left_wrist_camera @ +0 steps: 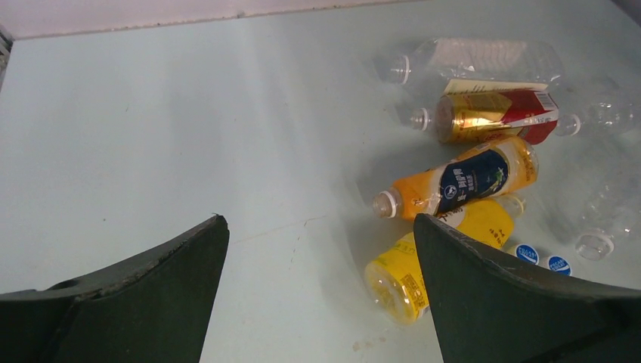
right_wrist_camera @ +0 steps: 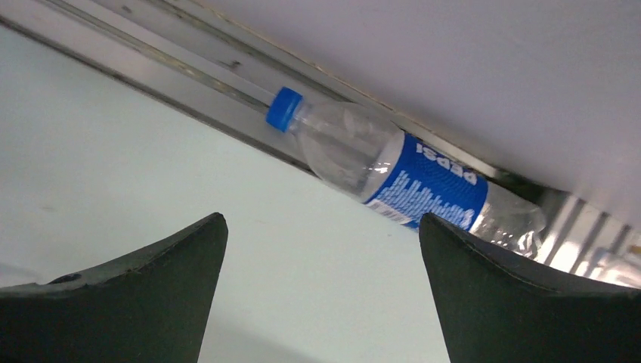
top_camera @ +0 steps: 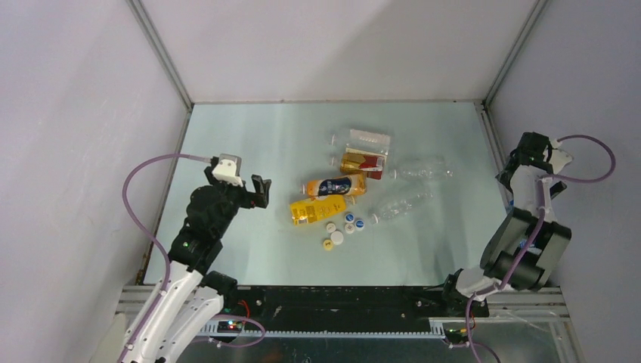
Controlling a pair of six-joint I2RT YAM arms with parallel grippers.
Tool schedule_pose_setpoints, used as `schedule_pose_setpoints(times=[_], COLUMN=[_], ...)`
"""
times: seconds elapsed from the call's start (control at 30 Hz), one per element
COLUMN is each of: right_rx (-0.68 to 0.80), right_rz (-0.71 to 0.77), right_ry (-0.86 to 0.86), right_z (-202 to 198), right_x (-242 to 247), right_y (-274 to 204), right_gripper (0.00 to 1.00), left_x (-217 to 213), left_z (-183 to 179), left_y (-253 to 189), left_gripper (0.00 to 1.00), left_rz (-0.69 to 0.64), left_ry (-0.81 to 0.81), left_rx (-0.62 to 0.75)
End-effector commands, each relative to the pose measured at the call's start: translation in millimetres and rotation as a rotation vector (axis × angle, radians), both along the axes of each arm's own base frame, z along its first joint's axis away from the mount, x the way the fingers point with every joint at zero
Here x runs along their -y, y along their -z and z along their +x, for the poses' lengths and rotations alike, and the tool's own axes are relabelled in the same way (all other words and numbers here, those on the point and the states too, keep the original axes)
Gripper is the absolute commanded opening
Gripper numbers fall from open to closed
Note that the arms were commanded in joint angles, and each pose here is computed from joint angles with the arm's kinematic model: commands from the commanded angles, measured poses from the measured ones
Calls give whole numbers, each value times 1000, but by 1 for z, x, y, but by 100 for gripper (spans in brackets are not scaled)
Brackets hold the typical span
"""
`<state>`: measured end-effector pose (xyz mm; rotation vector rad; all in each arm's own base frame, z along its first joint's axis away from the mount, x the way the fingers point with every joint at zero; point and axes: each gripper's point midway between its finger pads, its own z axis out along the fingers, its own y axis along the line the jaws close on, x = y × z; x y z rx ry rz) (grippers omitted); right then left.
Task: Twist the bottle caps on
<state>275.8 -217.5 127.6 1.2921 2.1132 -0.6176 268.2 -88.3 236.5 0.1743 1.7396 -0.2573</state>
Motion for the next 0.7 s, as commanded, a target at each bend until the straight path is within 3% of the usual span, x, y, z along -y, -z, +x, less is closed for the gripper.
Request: schedule_pose_setpoints(times=[0.0,0.37,0.67], right_rx=[-187,-518,-700], right_rz=[-83,-152,-265], right_ry=[-40,-170,-308], right_z=[-1,17,41], right_x=[24,47,57], right_y=[6,48,67], right_gripper=[99,89,71], left_x=[-6,-12,-11], left_z=[3,4,6], left_y=[-12,-9,-5], left_gripper=[100,100,100], left_rz=[-17,-16,-12], left_ry=[-37,-74,-74], left_rx=[57,63,54])
